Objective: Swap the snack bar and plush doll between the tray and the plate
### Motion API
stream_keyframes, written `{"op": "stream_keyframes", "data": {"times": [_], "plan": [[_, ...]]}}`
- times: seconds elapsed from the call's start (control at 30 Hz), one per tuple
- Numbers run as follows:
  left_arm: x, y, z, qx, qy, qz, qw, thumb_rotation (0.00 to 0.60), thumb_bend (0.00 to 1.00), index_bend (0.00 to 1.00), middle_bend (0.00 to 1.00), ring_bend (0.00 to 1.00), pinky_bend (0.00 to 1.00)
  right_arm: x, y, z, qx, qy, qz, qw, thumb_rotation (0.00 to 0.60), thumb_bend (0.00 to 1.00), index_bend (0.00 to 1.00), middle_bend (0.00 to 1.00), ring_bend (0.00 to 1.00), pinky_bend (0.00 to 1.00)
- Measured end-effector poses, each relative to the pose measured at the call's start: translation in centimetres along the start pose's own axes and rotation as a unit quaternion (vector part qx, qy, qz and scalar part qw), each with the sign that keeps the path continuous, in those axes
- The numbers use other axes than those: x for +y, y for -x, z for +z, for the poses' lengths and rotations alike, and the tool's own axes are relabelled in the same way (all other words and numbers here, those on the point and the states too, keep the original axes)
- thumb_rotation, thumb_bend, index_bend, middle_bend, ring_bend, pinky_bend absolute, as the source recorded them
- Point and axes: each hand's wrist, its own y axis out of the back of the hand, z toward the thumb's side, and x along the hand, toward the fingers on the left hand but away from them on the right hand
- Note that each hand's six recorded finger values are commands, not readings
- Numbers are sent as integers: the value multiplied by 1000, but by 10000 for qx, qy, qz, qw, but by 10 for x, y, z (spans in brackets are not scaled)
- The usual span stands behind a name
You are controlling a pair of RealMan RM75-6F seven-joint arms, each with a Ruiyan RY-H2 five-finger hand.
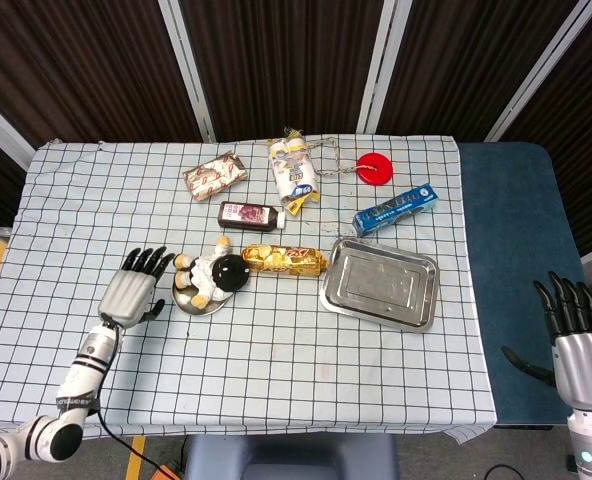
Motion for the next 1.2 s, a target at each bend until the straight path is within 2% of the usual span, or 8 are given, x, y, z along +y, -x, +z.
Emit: {"op": "stream_keyframes", "data": {"times": [0.17, 0.4, 0.67, 0.97, 1.07, 1.13, 1.2], "plan": [[-1, -11, 13, 14, 113, -80, 9999, 600, 410, 0, 0, 0, 33, 2, 0, 1, 22, 65, -116, 9999, 600, 81, 0, 0, 0, 23], [-5, -24, 47, -114, 245, -89, 9996, 600, 408, 0, 0, 0, 26, 4, 0, 2, 66, 218, -213, 9995, 600, 81, 0, 0, 0, 24], [-19, -43, 50, -44, 182, -54, 9998, 600, 407, 0, 0, 0, 26, 5, -1, 4, 177, 270, -234, 9992, 600, 81, 0, 0, 0, 23], [-36, -53, 60, -39, 417, -292, 9987, 600, 406, 0, 2, 0, 24, 7, 0, 5, 237, 329, -348, 9986, 600, 80, 0, 0, 0, 23], [-34, -54, 64, -95, 405, -220, 9989, 600, 407, 21, 99, 65, 45, 7, 0, 4, 246, 360, -382, 9983, 600, 81, 0, 0, 0, 23], [-33, -54, 67, -142, 396, -136, 9990, 600, 407, 124, 256, 197, 123, 8, 0, 4, 249, 378, -399, 9982, 600, 81, 0, 0, 0, 23], [-32, -55, 69, -179, 366, -17, 9992, 600, 406, 264, 412, 332, 244, 7, 0, 4, 253, 390, -398, 9981, 600, 81, 0, 0, 0, 23]]}}
